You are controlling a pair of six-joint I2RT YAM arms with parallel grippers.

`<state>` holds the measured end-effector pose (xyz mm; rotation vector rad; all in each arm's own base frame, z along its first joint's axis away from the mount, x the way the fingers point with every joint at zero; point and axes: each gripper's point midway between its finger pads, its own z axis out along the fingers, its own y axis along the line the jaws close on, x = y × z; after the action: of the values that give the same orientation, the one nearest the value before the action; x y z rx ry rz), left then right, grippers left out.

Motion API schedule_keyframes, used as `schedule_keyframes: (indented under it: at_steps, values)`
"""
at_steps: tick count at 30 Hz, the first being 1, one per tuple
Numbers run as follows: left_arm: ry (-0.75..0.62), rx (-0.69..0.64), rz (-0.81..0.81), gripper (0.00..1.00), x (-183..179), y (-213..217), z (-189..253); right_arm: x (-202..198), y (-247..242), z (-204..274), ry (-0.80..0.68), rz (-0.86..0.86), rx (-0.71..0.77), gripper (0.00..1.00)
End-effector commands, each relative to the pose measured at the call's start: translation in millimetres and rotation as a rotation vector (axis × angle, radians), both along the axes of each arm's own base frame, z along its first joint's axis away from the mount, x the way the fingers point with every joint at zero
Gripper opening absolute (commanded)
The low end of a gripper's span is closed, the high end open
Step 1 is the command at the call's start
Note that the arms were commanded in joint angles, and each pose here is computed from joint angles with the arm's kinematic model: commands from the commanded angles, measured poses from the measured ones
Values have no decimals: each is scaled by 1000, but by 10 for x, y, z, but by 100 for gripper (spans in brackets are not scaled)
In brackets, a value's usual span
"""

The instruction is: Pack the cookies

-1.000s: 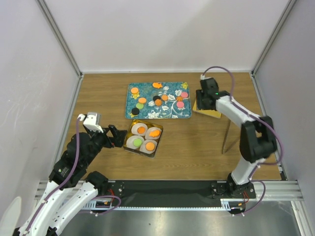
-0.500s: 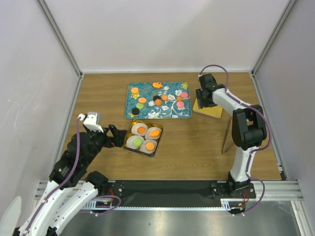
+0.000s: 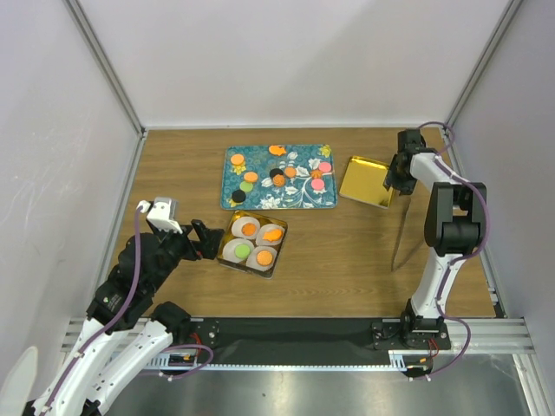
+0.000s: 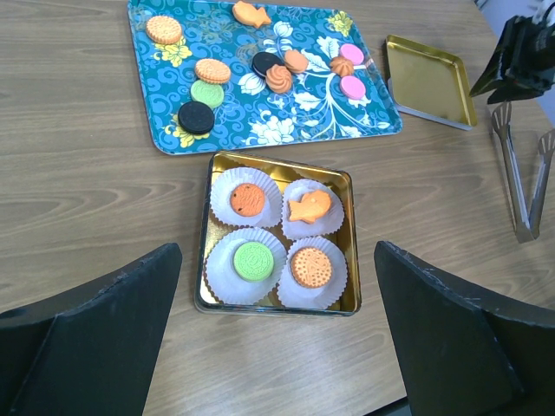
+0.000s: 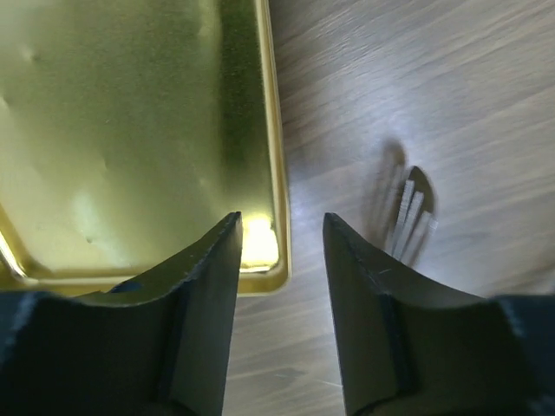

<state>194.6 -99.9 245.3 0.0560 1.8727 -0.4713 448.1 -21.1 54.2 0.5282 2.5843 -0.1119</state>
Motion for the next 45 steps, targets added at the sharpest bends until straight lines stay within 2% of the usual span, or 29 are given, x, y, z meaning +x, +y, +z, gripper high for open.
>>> schedule_keyframes:
  at_steps: [1, 6, 10, 13, 14, 15, 16, 17, 19, 27, 30, 37, 45]
  values:
    - [-32, 1, -11, 100, 16, -16, 55, 141, 48, -77, -30, -51, 108, 46]
    - [-31, 3, -8, 100, 15, -9, 55, 168, -25, -226, -7, -96, 93, 45]
    - [-30, 3, -5, 100, 21, -7, 49, 165, -37, -314, -3, -105, 107, 37]
    - [-22, 3, -13, 100, 32, -33, 42, 171, -15, -348, -2, -100, 118, 26]
    - [-18, 4, -18, 100, 34, -44, 50, 171, -10, -335, -4, -98, 121, 18]
    - [-14, 2, -23, 100, 32, -56, 57, 168, -17, -330, -4, -98, 120, 14]
    - [3, 1, -31, 100, 36, -84, 40, 175, -28, -273, -16, -100, 119, 12]
    - [7, -11, -41, 100, 32, -111, 66, 171, -44, -233, -22, -105, 118, 5]
    - [12, -41, -87, 100, 40, -229, 100, 178, -81, -60, -60, -111, 121, 0]
    - [52, -154, -263, 100, 88, -700, 274, 97, -73, 893, -232, -84, 104, 0]
    - [63, -168, -301, 100, 147, -821, 332, -38, 176, 1221, -281, -11, 88, 0]
    - [37, -179, -318, 100, 310, -944, 566, -503, 1188, 1559, -354, 219, 147, 0]
    - [45, -148, -332, 100, 483, -1010, 524, -1085, 2321, 1974, -429, 501, 371, 0]
